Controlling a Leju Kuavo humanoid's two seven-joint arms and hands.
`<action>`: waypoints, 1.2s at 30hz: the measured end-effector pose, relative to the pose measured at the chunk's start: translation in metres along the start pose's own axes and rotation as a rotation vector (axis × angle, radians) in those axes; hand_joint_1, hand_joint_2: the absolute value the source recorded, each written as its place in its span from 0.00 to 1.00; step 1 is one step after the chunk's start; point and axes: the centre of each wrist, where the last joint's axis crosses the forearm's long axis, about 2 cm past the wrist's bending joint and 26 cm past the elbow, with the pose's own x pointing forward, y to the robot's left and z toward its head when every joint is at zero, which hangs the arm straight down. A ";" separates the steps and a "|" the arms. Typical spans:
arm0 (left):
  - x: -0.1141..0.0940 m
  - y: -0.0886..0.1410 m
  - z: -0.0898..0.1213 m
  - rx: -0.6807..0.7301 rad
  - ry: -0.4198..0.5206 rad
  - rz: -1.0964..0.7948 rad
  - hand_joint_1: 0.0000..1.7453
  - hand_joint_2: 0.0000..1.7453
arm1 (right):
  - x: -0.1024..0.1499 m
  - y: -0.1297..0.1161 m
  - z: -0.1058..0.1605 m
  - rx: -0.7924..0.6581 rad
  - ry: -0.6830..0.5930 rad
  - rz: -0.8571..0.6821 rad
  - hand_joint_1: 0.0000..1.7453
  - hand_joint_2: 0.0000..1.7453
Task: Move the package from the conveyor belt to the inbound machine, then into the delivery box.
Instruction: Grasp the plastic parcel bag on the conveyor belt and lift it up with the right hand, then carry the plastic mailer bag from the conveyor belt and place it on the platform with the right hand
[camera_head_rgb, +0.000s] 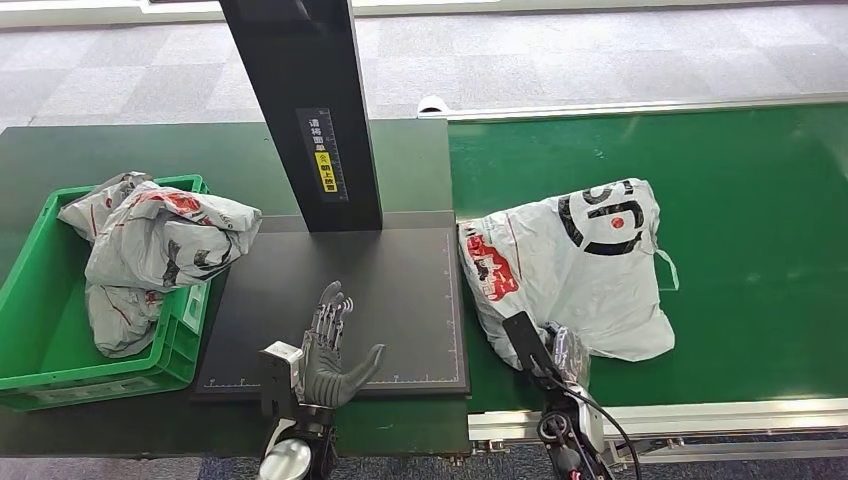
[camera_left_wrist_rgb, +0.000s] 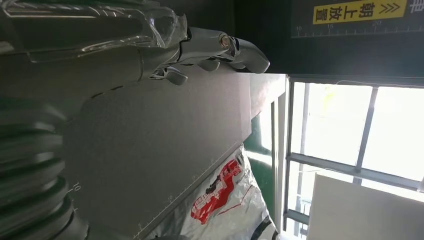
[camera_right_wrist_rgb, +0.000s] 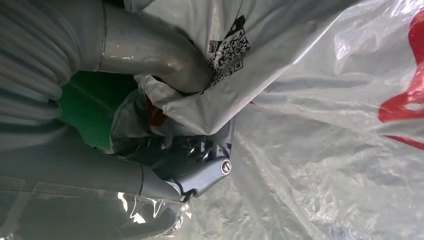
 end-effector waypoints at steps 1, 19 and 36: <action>0.000 0.000 0.000 0.000 0.000 0.001 0.00 1.00 | 0.000 0.000 0.000 -0.006 -0.009 -0.005 1.00 1.00; -0.001 0.004 0.006 0.013 -0.006 -0.012 0.00 1.00 | 0.036 -0.043 -0.007 -0.236 -0.218 -0.075 1.00 1.00; 0.021 0.030 0.011 0.121 -0.142 -0.092 0.00 1.00 | 0.091 -0.106 0.020 -0.423 -0.574 -0.254 1.00 1.00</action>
